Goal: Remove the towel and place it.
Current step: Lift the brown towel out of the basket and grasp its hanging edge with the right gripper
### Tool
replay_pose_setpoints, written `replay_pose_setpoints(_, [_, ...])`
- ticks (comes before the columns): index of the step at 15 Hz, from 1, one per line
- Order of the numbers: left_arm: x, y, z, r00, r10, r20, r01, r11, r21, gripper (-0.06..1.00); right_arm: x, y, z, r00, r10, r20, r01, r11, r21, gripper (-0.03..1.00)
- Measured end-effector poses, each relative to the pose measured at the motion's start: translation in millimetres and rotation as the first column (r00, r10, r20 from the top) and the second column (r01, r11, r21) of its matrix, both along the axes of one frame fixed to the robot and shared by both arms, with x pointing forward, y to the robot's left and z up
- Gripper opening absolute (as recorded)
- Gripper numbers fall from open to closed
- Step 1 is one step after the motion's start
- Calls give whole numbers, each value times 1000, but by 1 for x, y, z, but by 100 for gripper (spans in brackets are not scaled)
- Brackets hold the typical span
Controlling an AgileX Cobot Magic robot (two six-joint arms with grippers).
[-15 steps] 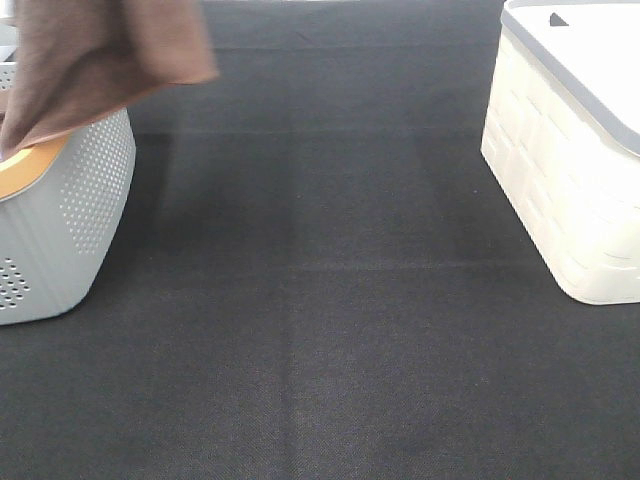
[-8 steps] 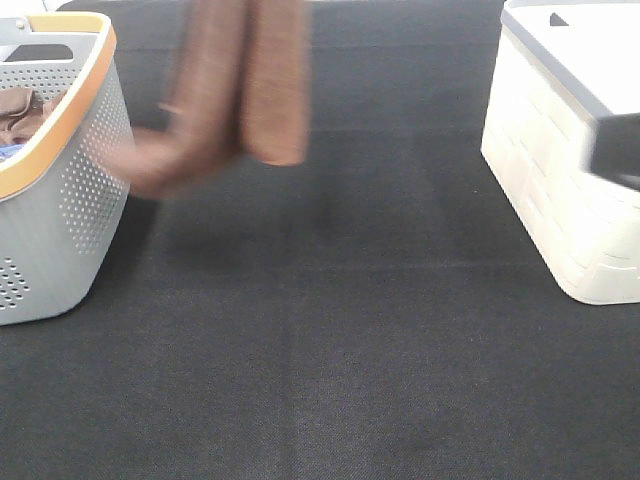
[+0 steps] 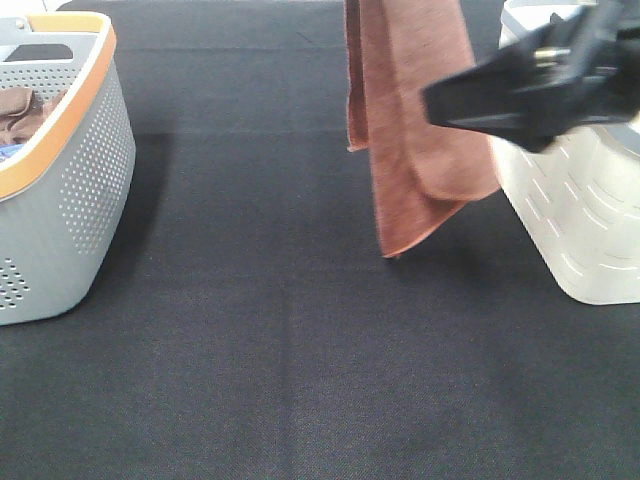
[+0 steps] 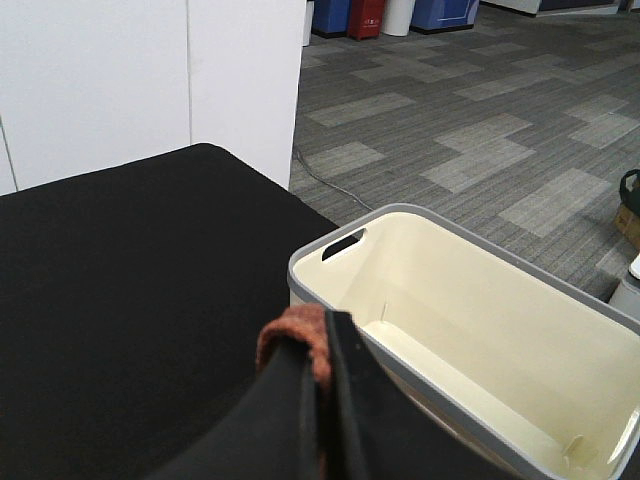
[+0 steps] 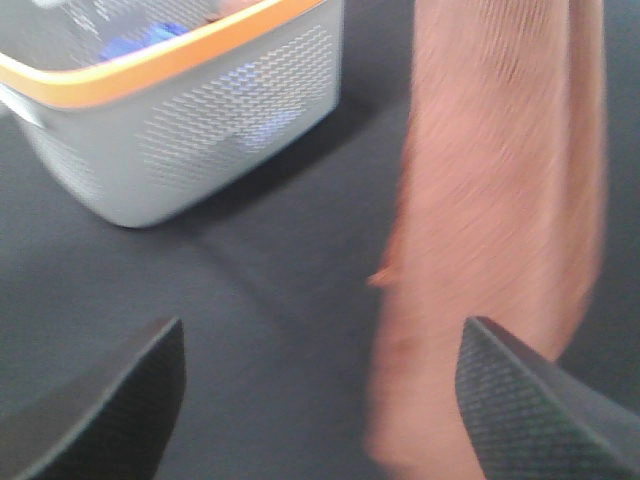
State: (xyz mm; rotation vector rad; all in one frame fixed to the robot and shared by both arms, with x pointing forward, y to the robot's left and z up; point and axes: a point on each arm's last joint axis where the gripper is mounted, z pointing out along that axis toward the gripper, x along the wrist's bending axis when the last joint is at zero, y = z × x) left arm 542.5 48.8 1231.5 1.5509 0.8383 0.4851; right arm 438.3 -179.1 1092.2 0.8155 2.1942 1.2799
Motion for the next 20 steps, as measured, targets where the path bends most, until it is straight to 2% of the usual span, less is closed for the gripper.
replay_pose_setpoints(1, [0, 0, 0, 1000, -1, -2, 1, 1000, -2, 0, 5, 10, -2, 998, 19, 67, -16, 998, -55, 72])
replay_pose_setpoints(3, [0, 0, 0, 1000, -3, -8, 3, 1000, -12, 0, 5, 35, -10, 988, 81, 132, -66, 992, -111, 72])
replay_pose_setpoints(6, [-1, -1, 0, 1000, -6, -17, 5, 1000, -23, 0, -1, 76, -26, 971, 155, 181, -132, 982, -134, 72])
replay_pose_setpoints(9, [-1, -1, 0, 1000, -9, -27, 8, 999, -36, 0, 1, 98, -45, 966, 165, 198, -134, 978, -160, 72])
replay_pose_setpoints(12, [-1, -1, 0, 1000, -10, -29, 9, 999, -37, 0, 16, 107, -67, 972, 116, 203, -77, 978, -192, 72])
replay_pose_setpoints(13, [-1, -1, 0, 1000, -10, -29, 9, 999, -38, 0, 20, 108, -73, 976, 76, 204, -39, 983, -182, 72])
replay_pose_setpoints(15, [-1, -1, 0, 999, -11, -32, 10, 999, -40, 0, 28, 104, -76, 982, -69, 174, 88, 991, -104, 72])
replay_pose_setpoints(16, [-1, -1, 0, 999, -11, -32, 10, 999, -40, 0, 28, 104, -76, 982, -69, 174, 88, 991, -104, 72])
replay_pose_setpoints(17, [-2, -1, 1, 999, -11, -30, 10, 999, -41, 0, 31, 100, -75, 975, -148, 166, 162, 984, -79, 72])
replay_pose_setpoints(20, [-5, 2, 6, 1000, -10, -16, 9, 999, -44, 0, 33, 93, -78, 966, -220, 138, 235, 966, -109, 72])
